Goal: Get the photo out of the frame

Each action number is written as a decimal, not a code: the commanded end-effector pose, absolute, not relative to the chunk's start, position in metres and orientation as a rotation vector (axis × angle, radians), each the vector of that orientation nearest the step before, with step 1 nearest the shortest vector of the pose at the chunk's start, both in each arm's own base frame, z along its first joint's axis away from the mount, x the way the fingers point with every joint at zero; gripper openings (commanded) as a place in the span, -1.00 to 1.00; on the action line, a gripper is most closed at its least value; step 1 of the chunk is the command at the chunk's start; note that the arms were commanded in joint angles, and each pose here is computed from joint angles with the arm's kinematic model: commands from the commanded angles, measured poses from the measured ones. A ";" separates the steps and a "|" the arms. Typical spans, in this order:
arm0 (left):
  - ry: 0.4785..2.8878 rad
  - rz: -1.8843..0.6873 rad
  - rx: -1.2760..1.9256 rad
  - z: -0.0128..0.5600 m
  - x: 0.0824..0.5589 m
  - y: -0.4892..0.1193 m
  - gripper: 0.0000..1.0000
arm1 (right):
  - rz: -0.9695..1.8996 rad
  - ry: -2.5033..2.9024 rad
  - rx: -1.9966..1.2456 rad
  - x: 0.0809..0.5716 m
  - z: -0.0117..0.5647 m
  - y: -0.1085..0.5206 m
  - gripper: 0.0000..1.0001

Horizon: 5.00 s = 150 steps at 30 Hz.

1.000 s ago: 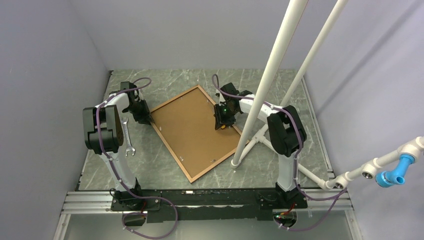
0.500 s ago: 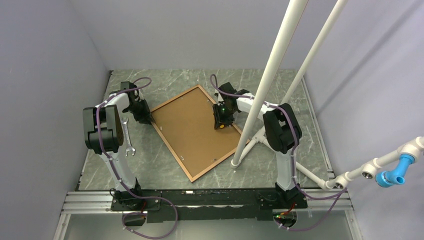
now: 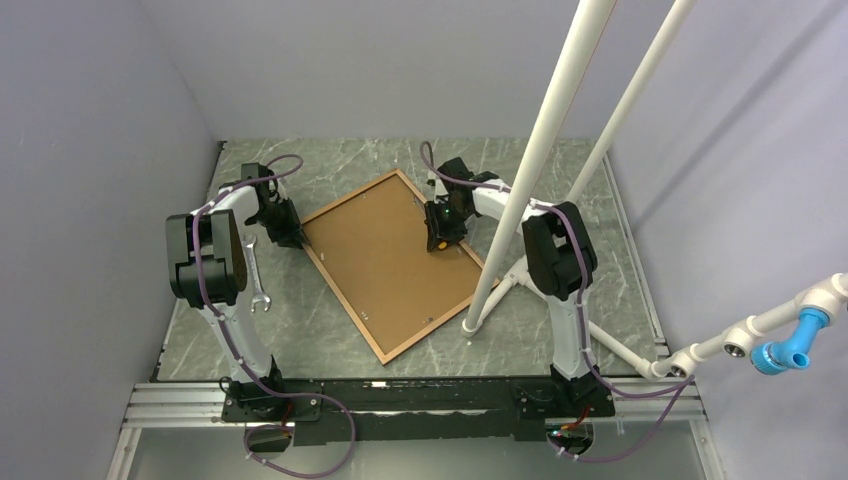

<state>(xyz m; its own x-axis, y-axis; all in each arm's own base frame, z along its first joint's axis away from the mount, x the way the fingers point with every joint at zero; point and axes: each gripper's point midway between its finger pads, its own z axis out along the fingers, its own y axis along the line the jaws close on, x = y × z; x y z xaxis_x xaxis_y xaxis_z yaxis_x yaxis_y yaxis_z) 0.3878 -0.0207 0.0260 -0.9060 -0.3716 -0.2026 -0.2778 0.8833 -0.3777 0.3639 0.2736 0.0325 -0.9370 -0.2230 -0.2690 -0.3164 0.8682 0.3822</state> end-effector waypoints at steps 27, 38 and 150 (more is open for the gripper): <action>2.655 -0.491 -0.386 0.063 0.397 -0.023 0.01 | 0.499 2.475 -0.228 0.344 0.126 0.198 -1.00; 2.439 -0.290 -0.397 0.120 0.373 -0.012 0.05 | 0.346 2.411 -0.169 0.300 0.119 0.148 -1.00; 2.338 -0.421 -1.772 0.031 0.184 -0.078 0.16 | 0.460 2.388 -0.189 0.282 0.116 0.157 -1.00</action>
<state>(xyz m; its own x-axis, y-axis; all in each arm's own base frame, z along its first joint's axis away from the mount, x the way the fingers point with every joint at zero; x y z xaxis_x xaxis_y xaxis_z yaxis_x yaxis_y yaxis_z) 0.1730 -0.0832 0.0342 -0.3781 -0.9254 0.0250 -0.8717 0.3468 -0.3463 0.2779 0.1520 0.1041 -0.7818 -0.0341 -0.6226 -0.2421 0.9368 0.2526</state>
